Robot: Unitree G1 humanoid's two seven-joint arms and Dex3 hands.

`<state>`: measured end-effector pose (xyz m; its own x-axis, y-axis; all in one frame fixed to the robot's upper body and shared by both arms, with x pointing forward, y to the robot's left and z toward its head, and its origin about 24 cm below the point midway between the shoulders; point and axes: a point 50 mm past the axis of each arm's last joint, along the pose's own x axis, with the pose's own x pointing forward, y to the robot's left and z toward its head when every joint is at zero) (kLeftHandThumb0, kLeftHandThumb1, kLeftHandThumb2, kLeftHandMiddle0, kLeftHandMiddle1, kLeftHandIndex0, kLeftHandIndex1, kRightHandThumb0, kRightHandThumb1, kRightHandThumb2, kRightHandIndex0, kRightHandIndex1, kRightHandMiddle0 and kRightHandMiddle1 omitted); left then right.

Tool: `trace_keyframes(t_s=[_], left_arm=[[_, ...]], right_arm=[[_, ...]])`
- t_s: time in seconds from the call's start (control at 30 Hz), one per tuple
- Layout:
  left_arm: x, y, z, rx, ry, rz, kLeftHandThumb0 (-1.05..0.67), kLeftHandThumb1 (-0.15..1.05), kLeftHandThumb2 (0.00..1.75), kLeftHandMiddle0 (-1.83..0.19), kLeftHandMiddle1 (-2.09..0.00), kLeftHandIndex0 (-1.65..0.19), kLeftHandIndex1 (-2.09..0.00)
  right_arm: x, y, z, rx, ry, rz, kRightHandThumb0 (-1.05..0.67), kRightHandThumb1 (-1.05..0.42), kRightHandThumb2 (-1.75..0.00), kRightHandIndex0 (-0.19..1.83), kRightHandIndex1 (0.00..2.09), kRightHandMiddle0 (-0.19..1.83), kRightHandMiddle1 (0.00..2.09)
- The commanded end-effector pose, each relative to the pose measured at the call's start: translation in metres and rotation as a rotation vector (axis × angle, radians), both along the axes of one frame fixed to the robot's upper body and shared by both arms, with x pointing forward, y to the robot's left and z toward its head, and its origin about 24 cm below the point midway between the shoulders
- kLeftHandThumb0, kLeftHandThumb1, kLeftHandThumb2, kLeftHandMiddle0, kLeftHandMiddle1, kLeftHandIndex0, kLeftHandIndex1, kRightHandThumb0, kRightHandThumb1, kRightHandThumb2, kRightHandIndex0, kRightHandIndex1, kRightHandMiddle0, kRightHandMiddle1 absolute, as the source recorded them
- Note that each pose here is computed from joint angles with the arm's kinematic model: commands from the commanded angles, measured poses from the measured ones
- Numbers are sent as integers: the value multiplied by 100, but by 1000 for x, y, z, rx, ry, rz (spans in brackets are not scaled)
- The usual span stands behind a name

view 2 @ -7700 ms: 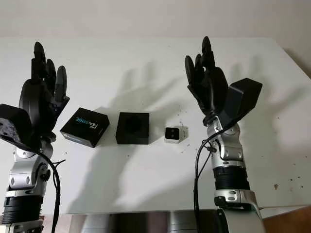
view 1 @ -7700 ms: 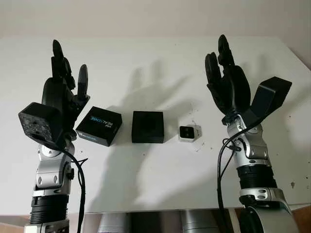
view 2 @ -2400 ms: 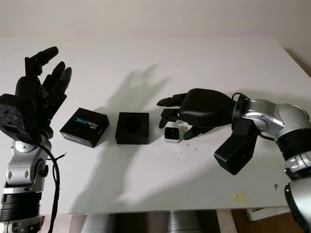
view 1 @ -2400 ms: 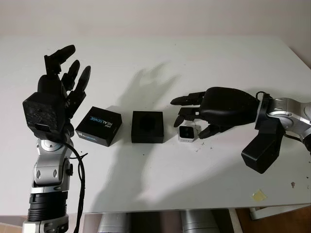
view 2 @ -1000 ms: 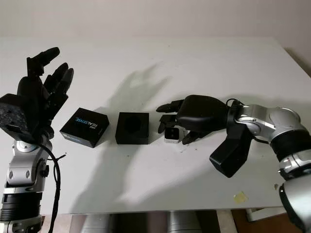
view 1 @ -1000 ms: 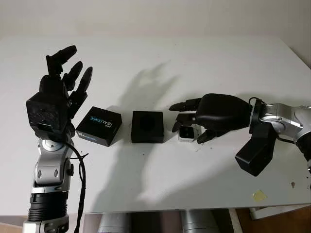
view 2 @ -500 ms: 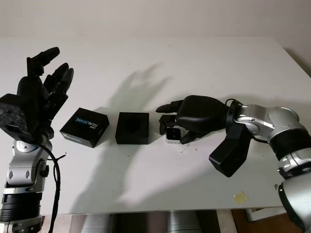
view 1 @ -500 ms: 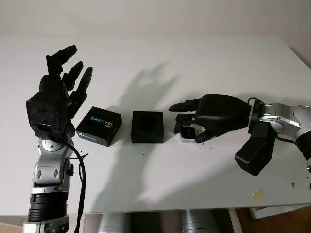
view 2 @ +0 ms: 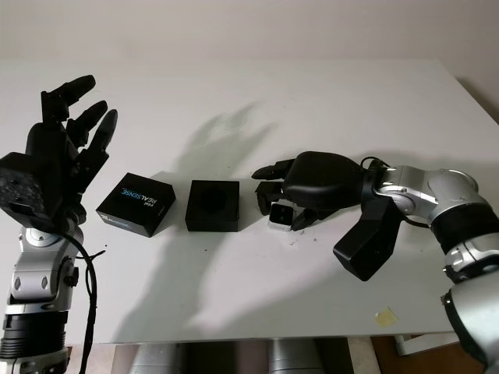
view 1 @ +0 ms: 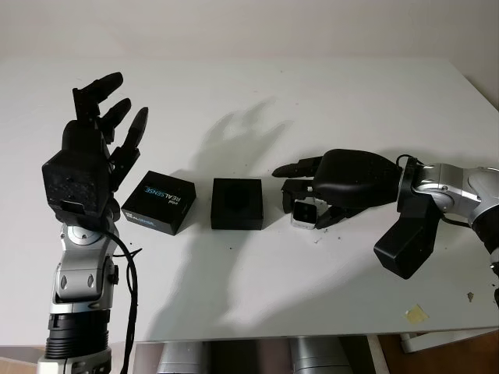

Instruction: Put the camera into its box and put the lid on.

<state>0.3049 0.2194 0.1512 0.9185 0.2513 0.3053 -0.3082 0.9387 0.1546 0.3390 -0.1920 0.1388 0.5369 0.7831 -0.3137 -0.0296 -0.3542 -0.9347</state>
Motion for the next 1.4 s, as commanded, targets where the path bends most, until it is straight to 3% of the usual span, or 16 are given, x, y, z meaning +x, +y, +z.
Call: trace_keyframes(t_s=[0.0, 0.13, 0.53, 0.83, 1.37], left_arm=[[-2, -2, 4, 5, -16, -3, -44, 105, 28, -9, -51, 14, -95], [-1, -3, 3, 3, -17, -2, -45, 105, 28, -15, -39, 11, -87], [-3, -4, 2, 5, -15, 1, -45, 105, 28, -18, -36, 10, -88], [-3, -7, -1, -6, -10, -10, -46, 105, 26, -17, -38, 12, -91], [-5, -6, -2, -9, -6, -12, -45, 105, 27, -17, -34, 13, -90]], right_arm=[[1, -3, 2, -7, -2, -13, -41, -104, -6, 29, 6, 19, 140], [2, -4, 2, 11, 15, -26, -43, -105, -6, 30, 6, 19, 140], [4, -5, -8, 129, 77, -92, -45, -105, -12, 35, 8, 14, 146], [5, -4, -29, 348, 281, -236, -45, -105, -9, 39, 8, 19, 160], [6, -5, -35, 464, 473, -349, -42, -105, -9, 35, 5, 17, 174]])
